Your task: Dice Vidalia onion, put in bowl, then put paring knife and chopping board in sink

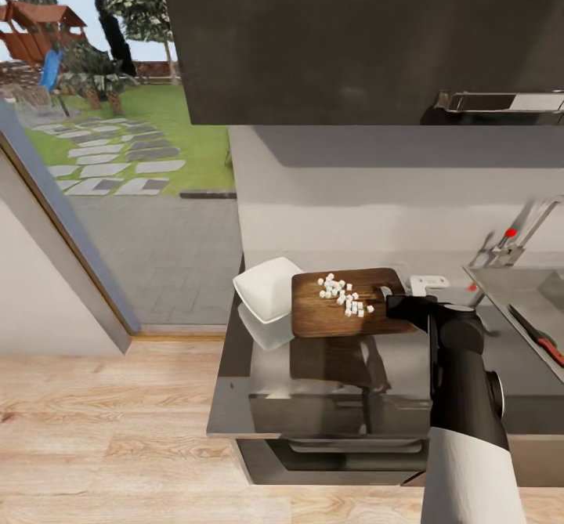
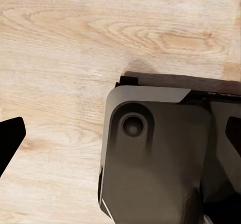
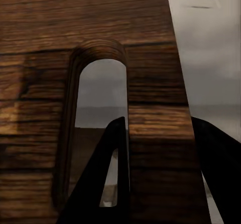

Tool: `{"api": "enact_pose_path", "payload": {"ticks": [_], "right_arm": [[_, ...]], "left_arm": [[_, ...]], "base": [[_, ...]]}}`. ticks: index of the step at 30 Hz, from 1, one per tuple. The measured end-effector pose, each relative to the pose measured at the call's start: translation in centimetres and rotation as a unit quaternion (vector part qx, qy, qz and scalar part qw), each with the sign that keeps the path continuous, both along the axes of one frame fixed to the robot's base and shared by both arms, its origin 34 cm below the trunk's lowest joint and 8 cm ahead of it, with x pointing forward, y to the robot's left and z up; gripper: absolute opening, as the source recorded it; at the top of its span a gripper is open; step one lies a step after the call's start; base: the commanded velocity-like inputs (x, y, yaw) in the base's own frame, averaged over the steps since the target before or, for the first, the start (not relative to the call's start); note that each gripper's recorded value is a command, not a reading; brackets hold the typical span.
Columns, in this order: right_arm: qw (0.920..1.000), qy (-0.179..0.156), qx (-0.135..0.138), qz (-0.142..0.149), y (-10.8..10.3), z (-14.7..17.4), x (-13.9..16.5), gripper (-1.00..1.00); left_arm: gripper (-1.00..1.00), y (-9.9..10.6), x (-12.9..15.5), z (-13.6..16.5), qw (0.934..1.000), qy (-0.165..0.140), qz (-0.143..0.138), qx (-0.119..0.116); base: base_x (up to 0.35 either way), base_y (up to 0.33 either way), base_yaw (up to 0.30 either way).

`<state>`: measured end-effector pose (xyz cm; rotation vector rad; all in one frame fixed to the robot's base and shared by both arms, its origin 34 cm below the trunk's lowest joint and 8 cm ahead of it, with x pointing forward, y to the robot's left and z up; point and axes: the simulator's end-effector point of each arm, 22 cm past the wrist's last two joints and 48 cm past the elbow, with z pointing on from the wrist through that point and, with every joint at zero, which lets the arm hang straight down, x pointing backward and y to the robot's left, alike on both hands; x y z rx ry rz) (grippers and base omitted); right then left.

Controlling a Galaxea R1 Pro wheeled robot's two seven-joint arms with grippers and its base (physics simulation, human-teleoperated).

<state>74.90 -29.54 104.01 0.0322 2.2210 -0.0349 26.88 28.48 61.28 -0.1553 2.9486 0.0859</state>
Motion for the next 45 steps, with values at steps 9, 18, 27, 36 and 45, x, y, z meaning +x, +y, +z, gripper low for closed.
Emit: {"api": "enact_pose_path", "payload": {"ticks": [9, 18, 27, 36, 45], "right_arm": [[0.9995, -0.006, -0.012, 0.029, 2.4, 0.7, 0.6, -1.00], [0.9995, -0.007, -0.012, 0.030, 2.5, 0.8, 0.6, -1.00], [0.9995, -0.007, -0.013, 0.030, 2.5, 0.9, 0.7, -1.00], [0.9994, -0.009, -0.012, 0.030, 2.5, 1.0, 0.8, -1.00], [0.9994, -0.012, -0.015, 0.028, 2.2, 1.4, 0.7, -1.00]], "left_arm": [[1.00, 0.0, 0.0, 0.0, 1.0000, 0.000, 0.000, 0.000], [1.00, 0.0, 0.0, 0.0, 1.0000, 0.000, 0.000, 0.000], [1.00, 0.0, 0.0, 0.0, 1.0000, 0.000, 0.000, 0.000], [1.00, 0.0, 0.0, 0.0, 1.0000, 0.000, 0.000, 0.000], [1.00, 0.0, 0.2, 0.1, 1.0000, -0.003, 0.000, 0.000]], "base": [[0.015, 0.005, 0.000], [0.193, 0.148, 0.000], [0.225, 0.180, 0.000], [0.049, 0.016, 0.000], [0.001, 0.000, 0.000]]}}
